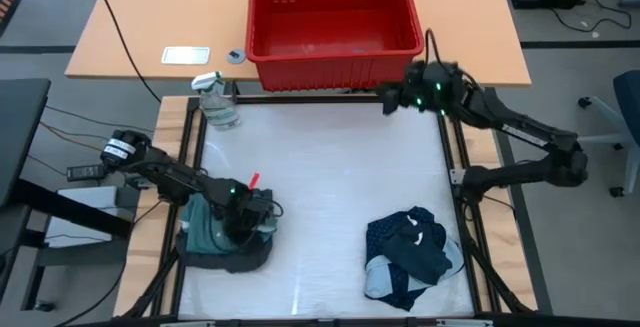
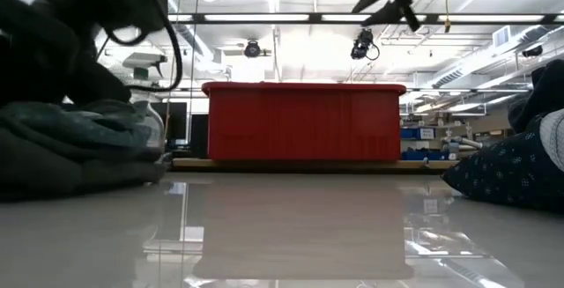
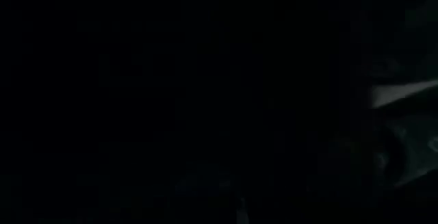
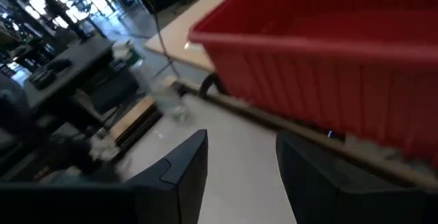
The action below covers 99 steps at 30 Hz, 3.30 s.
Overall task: Fold Laundry from Bin
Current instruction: Adjust the stacked clothes on the table, then put the blue short on the table
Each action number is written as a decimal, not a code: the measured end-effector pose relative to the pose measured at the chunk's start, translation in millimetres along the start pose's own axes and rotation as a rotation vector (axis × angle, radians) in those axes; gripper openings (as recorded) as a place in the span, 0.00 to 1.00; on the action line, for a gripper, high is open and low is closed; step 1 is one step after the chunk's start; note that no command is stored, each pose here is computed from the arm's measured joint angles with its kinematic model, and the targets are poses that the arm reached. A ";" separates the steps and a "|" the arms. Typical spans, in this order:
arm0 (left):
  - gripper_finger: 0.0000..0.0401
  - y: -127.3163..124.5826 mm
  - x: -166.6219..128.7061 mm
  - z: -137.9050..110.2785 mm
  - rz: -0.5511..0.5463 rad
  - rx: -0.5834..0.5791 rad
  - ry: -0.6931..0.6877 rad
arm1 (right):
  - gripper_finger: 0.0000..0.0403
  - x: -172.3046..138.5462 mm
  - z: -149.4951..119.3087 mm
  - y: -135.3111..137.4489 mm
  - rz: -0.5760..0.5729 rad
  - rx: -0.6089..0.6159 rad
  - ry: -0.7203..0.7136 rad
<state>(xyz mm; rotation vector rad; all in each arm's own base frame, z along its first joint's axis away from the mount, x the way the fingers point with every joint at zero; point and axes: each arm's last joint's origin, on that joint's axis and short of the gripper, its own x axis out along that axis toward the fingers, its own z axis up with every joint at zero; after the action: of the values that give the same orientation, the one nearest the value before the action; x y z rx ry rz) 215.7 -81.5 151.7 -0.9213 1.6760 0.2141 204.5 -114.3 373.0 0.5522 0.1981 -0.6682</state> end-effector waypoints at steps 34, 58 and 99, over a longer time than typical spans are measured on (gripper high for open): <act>0.43 143.6 -329.3 128.9 0.070 -0.150 -1.535 | 0.45 135.0 76.9 -146.9 -0.085 -0.182 -0.142; 0.43 160.1 -286.7 185.6 0.014 -0.079 -1.297 | 0.45 105.2 37.3 -151.1 -0.176 0.079 0.407; 0.43 96.6 -251.9 165.5 -0.012 -0.020 -1.029 | 0.63 212.1 -40.7 -231.8 -0.331 -0.324 0.613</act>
<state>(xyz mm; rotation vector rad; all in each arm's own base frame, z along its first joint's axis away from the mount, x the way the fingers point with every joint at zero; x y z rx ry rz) 284.2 194.7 290.2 -0.6470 0.7116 0.5830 221.2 -355.4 168.2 0.3997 0.9718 -0.7523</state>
